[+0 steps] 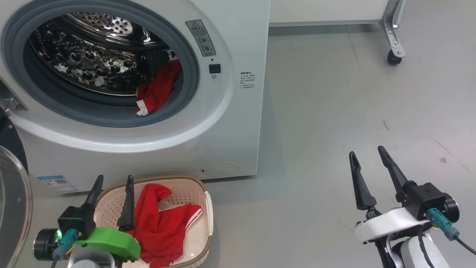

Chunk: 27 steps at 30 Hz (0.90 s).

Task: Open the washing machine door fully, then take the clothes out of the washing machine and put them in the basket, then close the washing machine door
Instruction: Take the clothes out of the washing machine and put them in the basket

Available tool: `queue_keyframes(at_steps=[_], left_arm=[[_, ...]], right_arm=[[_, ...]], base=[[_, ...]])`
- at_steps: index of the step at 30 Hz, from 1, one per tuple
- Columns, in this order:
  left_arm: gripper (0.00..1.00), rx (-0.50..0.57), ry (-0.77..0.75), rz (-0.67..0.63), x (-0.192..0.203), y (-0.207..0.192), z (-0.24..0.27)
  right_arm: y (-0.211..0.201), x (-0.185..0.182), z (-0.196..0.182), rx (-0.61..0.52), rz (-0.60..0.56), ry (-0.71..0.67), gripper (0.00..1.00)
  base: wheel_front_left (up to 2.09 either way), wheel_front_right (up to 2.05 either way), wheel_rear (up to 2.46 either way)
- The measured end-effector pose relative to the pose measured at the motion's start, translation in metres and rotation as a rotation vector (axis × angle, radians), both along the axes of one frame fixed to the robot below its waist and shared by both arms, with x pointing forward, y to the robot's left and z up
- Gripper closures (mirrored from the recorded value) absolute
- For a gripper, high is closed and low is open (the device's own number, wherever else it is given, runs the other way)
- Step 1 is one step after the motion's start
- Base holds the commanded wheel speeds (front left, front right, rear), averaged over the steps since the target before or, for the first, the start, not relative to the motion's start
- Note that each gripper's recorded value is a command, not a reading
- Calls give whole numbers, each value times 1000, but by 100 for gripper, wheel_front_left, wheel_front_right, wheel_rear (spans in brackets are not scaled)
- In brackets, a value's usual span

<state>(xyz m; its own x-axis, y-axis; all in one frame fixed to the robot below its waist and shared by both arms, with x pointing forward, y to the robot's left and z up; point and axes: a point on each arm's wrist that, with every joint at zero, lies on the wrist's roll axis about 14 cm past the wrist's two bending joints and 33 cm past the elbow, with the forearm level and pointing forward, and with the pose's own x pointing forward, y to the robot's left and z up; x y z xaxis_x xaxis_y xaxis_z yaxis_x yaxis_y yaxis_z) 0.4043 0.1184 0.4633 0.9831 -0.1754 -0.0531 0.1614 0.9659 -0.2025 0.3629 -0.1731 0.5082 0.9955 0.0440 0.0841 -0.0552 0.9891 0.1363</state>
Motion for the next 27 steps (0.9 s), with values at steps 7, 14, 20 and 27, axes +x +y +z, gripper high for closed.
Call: queue_keyframes(at_steps=[7, 14, 20, 27], left_arm=[[0, -4, -2, -12, -5, -6, 1], [0, -5, -7, -5, -5, -7, 2], [0, -10, -10, -6, -4, -9, 3], [0, -9, -2, -5, -5, -10, 1]], right_arm=[[2, -1, 0, 0, 8, -2, 0], [2, 0, -2, 0, 7, 4, 0], [2, 1, -3, 1, 8, 7, 0], [2, 1, -4, 2, 8, 13, 0]], base=[[0, 0, 0], [0, 0, 0], [0, 0, 0], [0, 0, 0]])
